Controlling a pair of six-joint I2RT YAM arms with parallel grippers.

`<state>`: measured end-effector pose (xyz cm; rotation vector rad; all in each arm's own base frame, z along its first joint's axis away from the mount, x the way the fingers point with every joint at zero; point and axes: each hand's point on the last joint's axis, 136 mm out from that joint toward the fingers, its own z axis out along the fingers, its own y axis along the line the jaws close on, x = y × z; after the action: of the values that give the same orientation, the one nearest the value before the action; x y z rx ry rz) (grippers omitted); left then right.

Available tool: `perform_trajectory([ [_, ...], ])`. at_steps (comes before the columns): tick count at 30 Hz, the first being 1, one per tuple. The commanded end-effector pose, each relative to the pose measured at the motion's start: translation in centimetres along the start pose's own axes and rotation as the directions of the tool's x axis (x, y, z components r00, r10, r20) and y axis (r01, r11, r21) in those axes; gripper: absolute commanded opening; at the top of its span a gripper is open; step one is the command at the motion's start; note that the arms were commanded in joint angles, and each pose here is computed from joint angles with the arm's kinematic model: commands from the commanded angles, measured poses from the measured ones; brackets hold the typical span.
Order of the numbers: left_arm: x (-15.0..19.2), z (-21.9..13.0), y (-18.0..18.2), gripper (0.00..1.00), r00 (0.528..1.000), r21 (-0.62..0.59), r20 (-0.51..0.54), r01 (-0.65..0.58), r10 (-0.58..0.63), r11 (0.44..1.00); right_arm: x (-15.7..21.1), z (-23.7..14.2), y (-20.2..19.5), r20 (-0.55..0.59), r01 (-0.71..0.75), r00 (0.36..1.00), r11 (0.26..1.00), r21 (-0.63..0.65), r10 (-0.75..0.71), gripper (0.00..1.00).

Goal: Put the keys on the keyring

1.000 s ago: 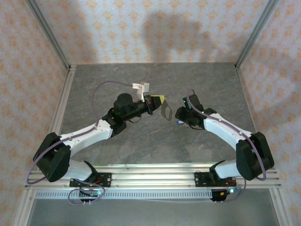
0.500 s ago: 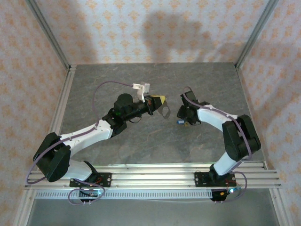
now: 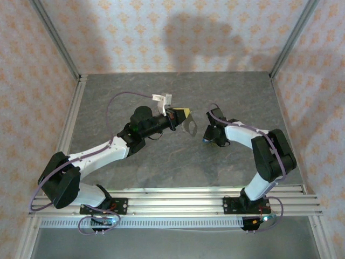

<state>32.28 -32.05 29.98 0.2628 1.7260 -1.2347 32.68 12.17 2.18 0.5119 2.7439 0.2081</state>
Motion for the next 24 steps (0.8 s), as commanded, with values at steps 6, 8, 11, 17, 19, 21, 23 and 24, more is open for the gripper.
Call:
perform_trajectory([
  [6,-2.1,-0.4,-2.0,0.00,0.998,0.041,0.055,-0.034,0.031,0.999,1.9,-0.1,-0.4,-0.031,-0.026,0.999,0.999,-0.034,0.025,0.46],
  [8,-2.1,-0.4,-2.0,0.00,0.998,0.041,0.054,-0.032,0.029,0.999,2.2,-0.3,-0.2,-0.033,-0.026,0.999,0.998,-0.048,0.024,0.45],
  [11,-2.1,-0.3,-2.1,0.00,0.998,0.043,0.054,-0.030,0.028,0.999,2.9,-0.7,0.4,-0.042,-0.023,0.999,0.997,-0.071,0.021,0.45],
  [17,-2.1,-0.3,-2.3,0.00,0.998,0.046,0.054,-0.033,0.030,0.998,4.7,-1.4,2.1,-0.063,-0.022,0.998,0.991,-0.131,0.014,0.45],
  [19,-2.0,-0.3,-2.3,0.00,0.998,0.046,0.052,-0.032,0.030,0.998,5.1,-1.7,2.8,-0.069,-0.023,0.998,0.987,-0.157,0.013,0.45],
  [21,-2.0,-0.2,-2.2,0.00,0.998,0.045,0.049,-0.033,0.031,0.998,5.5,-2.1,3.7,-0.072,-0.019,0.997,0.982,-0.187,0.006,0.45],
  [23,-1.9,-0.2,-2.2,0.00,0.998,0.044,0.046,-0.033,0.031,0.998,5.8,-2.9,4.8,-0.070,-0.011,0.998,0.973,-0.232,-0.005,0.45],
  [24,-1.9,-0.2,-2.3,0.00,0.998,0.046,0.048,-0.035,0.032,0.998,5.8,-3.4,5.3,-0.064,-0.008,0.998,0.968,-0.252,-0.009,0.45],
])
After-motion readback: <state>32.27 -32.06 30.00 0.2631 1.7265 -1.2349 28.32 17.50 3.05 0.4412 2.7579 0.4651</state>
